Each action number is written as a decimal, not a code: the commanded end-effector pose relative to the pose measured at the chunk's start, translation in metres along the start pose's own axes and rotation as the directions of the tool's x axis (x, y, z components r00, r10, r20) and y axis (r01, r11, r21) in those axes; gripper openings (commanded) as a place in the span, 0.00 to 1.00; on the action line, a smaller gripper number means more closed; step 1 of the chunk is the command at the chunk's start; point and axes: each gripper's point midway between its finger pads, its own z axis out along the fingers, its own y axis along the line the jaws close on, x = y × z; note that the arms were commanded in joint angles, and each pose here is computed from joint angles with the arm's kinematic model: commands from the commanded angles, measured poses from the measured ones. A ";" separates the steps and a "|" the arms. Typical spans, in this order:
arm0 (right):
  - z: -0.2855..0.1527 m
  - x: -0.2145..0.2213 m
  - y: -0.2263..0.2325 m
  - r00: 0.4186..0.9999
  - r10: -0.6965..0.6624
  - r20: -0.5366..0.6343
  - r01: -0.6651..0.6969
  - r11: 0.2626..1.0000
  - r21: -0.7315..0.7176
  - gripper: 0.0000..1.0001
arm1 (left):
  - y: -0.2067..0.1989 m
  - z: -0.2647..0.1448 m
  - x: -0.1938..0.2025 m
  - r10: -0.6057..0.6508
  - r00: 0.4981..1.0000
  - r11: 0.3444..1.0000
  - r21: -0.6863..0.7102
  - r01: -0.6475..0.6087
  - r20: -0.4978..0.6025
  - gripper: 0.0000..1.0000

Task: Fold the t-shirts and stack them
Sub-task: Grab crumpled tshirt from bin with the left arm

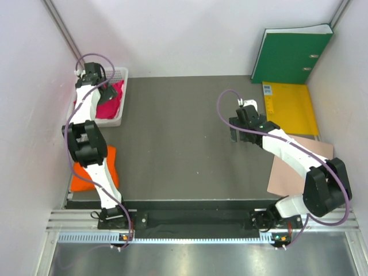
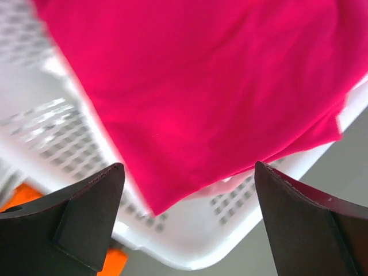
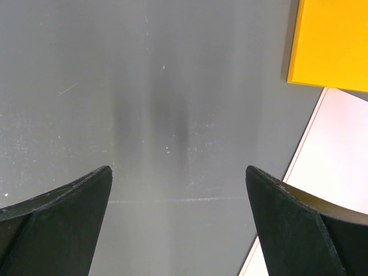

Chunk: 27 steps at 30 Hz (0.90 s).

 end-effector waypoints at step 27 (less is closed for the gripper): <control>0.004 -0.005 0.009 1.000 -0.007 -0.012 0.007 1.000 -0.007 1.00 | -0.041 -0.012 -0.054 -0.032 0.992 0.989 0.149 0.013 0.122 0.00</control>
